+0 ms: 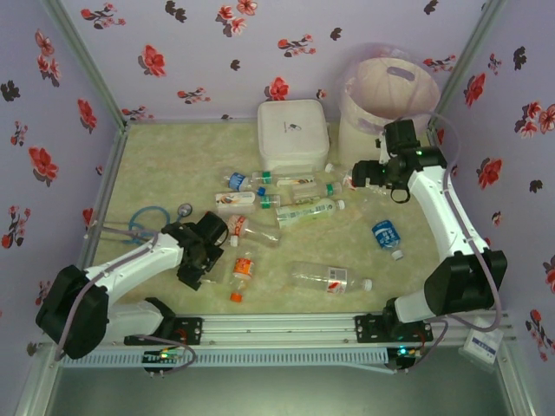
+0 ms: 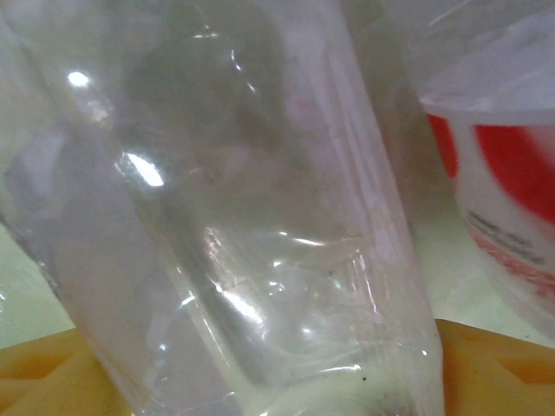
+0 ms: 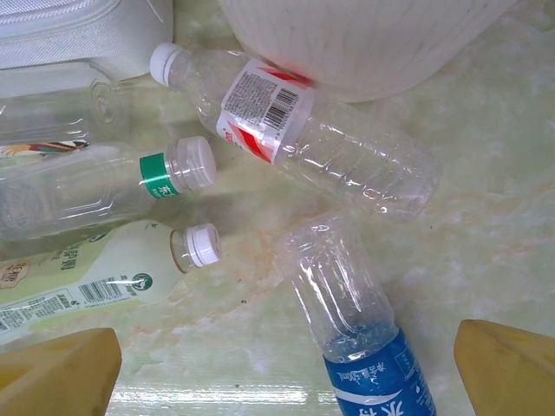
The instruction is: Put the plastic bottles in the bin
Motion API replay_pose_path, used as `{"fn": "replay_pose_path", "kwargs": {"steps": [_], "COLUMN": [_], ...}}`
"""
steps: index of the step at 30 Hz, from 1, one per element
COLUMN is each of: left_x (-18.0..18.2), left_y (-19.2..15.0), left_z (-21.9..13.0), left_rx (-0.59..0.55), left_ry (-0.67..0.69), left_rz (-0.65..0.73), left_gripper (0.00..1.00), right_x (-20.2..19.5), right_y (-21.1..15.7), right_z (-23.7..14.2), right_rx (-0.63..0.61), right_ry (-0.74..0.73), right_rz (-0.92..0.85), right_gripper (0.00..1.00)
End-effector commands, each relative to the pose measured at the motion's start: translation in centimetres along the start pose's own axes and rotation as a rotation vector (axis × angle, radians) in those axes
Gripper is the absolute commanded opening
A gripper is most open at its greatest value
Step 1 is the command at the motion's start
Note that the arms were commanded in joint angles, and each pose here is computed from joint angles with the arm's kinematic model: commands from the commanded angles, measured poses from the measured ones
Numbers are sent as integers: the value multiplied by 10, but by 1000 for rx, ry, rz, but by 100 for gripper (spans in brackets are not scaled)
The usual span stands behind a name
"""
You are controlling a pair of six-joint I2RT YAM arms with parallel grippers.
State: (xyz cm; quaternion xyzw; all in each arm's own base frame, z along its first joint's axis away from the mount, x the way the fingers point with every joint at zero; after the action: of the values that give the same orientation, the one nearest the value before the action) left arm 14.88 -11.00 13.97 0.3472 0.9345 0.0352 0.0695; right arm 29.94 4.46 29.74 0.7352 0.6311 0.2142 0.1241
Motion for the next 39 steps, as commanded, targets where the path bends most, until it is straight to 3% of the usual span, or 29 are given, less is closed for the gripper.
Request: {"fn": "replay_pose_path", "kwargs": {"steps": [1,5,10,13,18,22,26,32,39], "left_x": [-4,-15,-48,-86,-145,-177,-193,-204,-209], "left_y": [3,11,26,28,23,17,12,6,4], "left_z": [-12,-48,-111,-145,-185,-191,-188,-184,-177], "left_rx": [-13,-61,-187,-235,-322,-282,-226,-136,-105], "left_ry": [-10,-56,-184,-370,-831,-1122,-1279,-1407,-1414], "left_rz": [-2,66,260,470,848,1104,1250,1348,1379], "left_gripper": [76,72,66,56,40,33,29,24,20], "right_x": [6,13,28,39,66,95,121,159,189], "right_y": [1,5,14,17,21,29,46,68,78], "right_z": [-20,-30,-43,-57,-80,-79,-64,-41,-22], "right_rx": [-27,-37,-29,-19,14,36,47,57,95], "right_ry": [58,139,320,433,653,798,836,845,906], "right_rz": [6,42,93,111,125,148,171,138,105], "right_gripper": [99,99,94,92,88,84,75,71,68]}}
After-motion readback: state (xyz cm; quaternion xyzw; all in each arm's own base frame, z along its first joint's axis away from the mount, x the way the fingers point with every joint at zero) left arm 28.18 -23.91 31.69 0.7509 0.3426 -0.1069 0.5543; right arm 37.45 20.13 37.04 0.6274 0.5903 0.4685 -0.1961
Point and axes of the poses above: each hand's point on the last joint's axis, 136 mm out from that joint toward the fingers, its own z axis out along the fingers, its own x axis along the line the jaws close on, y = z × x, the point moved 10 cm from there along -z, back along the fingers, and after that the axes turned 8 degrees about z, right-handed, at the moved point
